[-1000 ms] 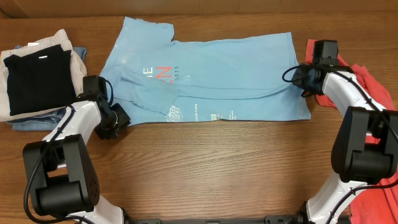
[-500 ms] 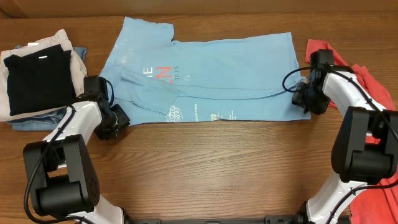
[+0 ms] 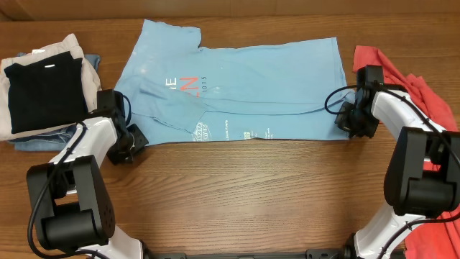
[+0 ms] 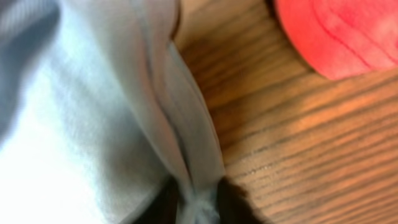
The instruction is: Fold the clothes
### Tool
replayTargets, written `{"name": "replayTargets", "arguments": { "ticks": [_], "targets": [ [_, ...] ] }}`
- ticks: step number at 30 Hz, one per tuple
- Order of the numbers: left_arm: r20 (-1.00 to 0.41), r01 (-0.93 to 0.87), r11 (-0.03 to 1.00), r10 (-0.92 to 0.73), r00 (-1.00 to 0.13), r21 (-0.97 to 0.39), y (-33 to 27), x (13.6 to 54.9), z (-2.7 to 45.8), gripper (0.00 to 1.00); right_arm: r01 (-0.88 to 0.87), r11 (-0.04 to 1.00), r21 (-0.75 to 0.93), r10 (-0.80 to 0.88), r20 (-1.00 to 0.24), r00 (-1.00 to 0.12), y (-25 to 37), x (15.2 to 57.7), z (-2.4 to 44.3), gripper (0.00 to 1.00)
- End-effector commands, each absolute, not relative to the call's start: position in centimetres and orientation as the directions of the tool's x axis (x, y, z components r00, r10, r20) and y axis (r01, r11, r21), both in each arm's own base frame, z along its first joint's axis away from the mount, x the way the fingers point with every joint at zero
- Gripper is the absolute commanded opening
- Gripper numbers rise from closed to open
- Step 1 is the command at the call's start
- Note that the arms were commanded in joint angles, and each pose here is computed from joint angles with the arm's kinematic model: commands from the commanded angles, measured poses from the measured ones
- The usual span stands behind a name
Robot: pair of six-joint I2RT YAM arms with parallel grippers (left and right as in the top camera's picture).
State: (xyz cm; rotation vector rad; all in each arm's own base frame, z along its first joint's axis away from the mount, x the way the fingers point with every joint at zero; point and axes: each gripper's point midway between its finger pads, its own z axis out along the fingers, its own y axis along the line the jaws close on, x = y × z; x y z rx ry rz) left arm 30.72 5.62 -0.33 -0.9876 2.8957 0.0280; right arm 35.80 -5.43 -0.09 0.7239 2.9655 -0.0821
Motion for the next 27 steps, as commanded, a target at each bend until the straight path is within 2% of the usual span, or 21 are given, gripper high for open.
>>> {"name": "replayTargets", "arguments": {
  "ticks": [1,7,10,15,17,20,21,23,25,27],
  "targets": [
    [-0.018,-0.604,0.796,-0.604,-0.797,0.051,5.6,28.3,-1.8,0.06,0.457,0.886,-0.076,0.46,0.037,-0.887,-5.1,32.0,-2.3,0.07],
    [0.048,-0.6,0.79,-0.608,-0.792,0.126,5.9,25.3,-2.4,0.04,0.529,0.817,-0.229,0.567,0.153,-0.81,-7.3,27.2,-1.5,0.06],
    [0.12,-0.641,0.74,-0.669,-0.734,0.202,6.5,21.8,-2.8,0.04,0.54,0.795,-0.276,0.602,0.246,-0.76,-8.1,24.4,-0.8,0.08],
    [0.17,-0.684,0.691,-0.722,-0.671,0.235,7.6,19.1,-3.4,0.04,0.549,0.782,-0.295,0.621,0.289,-0.729,-8.6,23.0,-0.3,0.1],
    [0.191,-0.688,0.691,-0.723,-0.664,0.221,7.7,18.7,-3.4,0.04,0.55,0.782,-0.293,0.621,0.284,-0.731,-8.6,23.1,-0.4,0.11],
    [0.217,-0.678,0.724,-0.687,-0.693,0.128,6.9,19.5,-3.4,0.04,0.557,0.78,-0.284,0.622,0.263,-0.737,-8.7,23.7,-0.6,0.12],
    [0.206,-0.678,0.732,-0.676,-0.708,0.071,6.3,20.4,-3.2,0.04,0.561,0.78,-0.278,0.623,0.258,-0.739,-8.7,23.8,-0.7,0.13],
    [0.159,-0.697,0.716,-0.694,-0.702,0.046,6.6,21.5,-2.9,0.05,0.561,0.78,-0.278,0.623,0.258,-0.739,-8.7,23.8,-0.7,0.13],
    [0.097,-0.705,0.709,-0.701,-0.706,-0.009,6.8,23.2,-2.4,0.13,0.561,0.78,-0.277,0.623,0.257,-0.739,-8.7,23.9,-0.7,0.13],
    [0.031,-0.683,0.723,-0.684,-0.729,-0.106,6.5,25.4,-1.6,0.33,0.565,0.78,-0.269,0.623,0.256,-0.739,-8.6,24.0,-0.8,0.14]
  ]
}}
